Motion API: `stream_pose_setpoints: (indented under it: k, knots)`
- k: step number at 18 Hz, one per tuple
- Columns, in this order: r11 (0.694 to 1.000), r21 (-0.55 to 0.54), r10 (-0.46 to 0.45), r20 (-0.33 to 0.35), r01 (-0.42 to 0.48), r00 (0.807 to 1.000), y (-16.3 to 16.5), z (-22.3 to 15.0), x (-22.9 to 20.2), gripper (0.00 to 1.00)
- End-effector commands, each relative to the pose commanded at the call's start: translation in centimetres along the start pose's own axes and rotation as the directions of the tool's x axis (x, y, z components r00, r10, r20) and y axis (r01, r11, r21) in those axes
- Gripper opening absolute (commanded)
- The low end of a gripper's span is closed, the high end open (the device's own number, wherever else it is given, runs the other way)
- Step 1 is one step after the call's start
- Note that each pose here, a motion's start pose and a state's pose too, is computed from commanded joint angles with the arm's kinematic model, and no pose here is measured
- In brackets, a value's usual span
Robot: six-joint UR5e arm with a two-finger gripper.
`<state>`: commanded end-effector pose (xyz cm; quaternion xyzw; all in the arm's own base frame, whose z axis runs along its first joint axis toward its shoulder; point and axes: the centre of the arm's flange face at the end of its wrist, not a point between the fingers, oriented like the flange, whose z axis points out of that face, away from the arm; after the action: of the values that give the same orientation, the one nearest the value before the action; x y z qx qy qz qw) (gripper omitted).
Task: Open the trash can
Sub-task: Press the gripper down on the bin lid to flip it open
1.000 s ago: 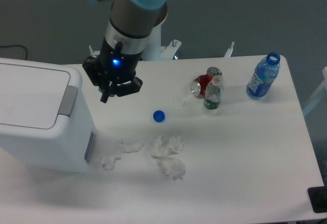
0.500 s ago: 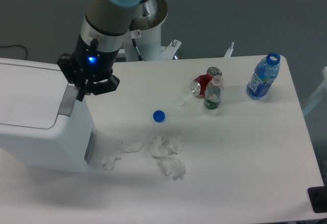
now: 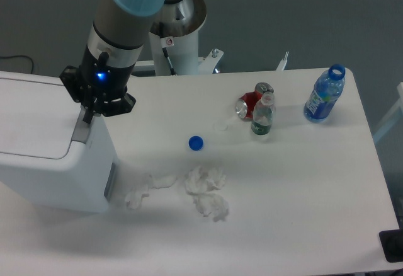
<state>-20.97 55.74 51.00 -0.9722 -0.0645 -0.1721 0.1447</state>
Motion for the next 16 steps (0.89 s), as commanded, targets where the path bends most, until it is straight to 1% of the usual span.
stream_pose_setpoints:
  k: [16]
  knots:
    - [0.999,0.034,-0.011,0.014,0.011,1.0,-0.72,0.07,-0.08,0.0]
